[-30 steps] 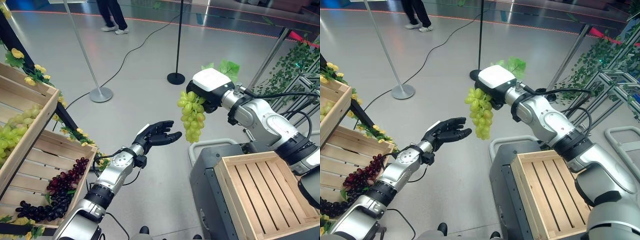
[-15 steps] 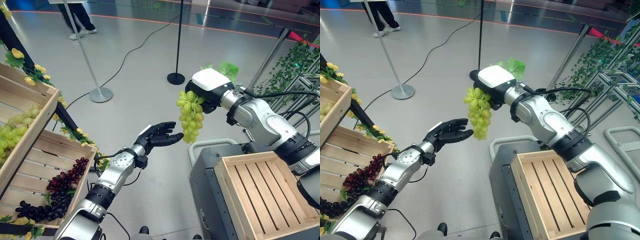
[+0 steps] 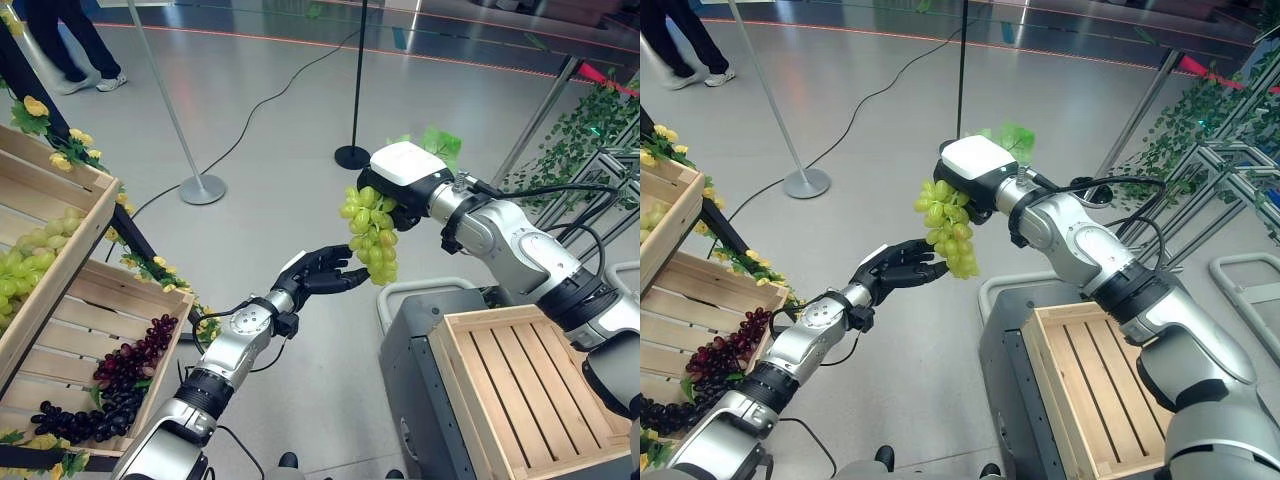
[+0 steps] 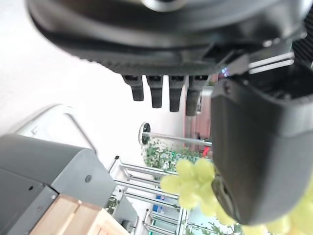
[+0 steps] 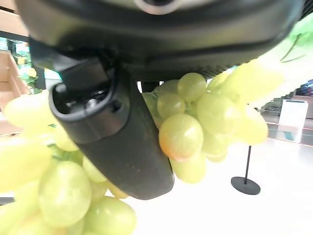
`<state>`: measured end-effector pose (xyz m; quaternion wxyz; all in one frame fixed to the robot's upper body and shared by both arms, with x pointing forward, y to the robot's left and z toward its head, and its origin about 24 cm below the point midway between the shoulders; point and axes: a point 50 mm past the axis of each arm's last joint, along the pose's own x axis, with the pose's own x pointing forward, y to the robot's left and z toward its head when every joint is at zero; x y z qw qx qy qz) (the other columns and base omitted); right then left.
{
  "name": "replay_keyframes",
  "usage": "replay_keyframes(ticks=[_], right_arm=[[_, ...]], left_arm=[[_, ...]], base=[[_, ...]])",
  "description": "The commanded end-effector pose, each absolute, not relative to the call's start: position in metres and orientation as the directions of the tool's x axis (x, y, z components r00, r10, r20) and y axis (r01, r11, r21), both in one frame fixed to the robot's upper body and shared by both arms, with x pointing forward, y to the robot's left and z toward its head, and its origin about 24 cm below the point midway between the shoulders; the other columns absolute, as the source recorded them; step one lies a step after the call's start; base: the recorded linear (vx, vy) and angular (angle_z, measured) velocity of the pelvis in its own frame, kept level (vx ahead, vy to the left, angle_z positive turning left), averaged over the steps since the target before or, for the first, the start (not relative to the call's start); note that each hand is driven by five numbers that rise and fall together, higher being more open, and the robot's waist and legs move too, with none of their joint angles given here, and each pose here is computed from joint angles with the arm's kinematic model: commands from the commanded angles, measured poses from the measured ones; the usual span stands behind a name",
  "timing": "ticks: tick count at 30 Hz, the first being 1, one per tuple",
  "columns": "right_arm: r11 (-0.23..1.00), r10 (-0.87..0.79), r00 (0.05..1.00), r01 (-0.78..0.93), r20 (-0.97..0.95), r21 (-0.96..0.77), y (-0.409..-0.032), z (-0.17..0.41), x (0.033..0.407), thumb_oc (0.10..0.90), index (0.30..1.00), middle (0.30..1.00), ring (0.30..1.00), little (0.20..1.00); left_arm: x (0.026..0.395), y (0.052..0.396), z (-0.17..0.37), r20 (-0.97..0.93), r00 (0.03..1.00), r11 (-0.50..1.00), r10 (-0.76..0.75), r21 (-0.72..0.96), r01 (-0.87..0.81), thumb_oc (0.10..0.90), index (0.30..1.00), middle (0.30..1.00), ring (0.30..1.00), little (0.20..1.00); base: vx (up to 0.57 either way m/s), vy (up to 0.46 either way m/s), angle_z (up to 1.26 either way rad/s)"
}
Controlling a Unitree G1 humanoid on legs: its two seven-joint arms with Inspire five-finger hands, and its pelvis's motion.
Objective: Pick up the fruits from the basket on one side to the basket on the other side
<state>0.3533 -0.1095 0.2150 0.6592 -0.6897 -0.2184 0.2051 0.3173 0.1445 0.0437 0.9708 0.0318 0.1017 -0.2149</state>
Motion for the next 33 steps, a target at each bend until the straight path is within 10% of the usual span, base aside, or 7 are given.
replay_keyframes(ticks=[1,33], right_arm=[[0.039,0.617,0.772,0.161,0.15,-0.986,-0.093,0.259,0.349,0.4,0.3,0.3,0.3,0.3],[-0.131,0.524,0.851,0.061,-0.017,-0.99,-0.135,0.204,0.358,0.4,0.3,0.3,0.3,0.3]], left_arm=[[0.336,0.113,0.092,0.015,0.866,0.865,-0.5,-0.033,0.501,0.8,0.9,0.9,0.9,0.9],[0.322,0.124,0.103,0.168,0.83,0.753,-0.532,-0.354,0.554,0.8,0.9,0.9,0.9,0.9]], base=[[0.0,0.0,0.0],[0.0,0.0,0.0]])
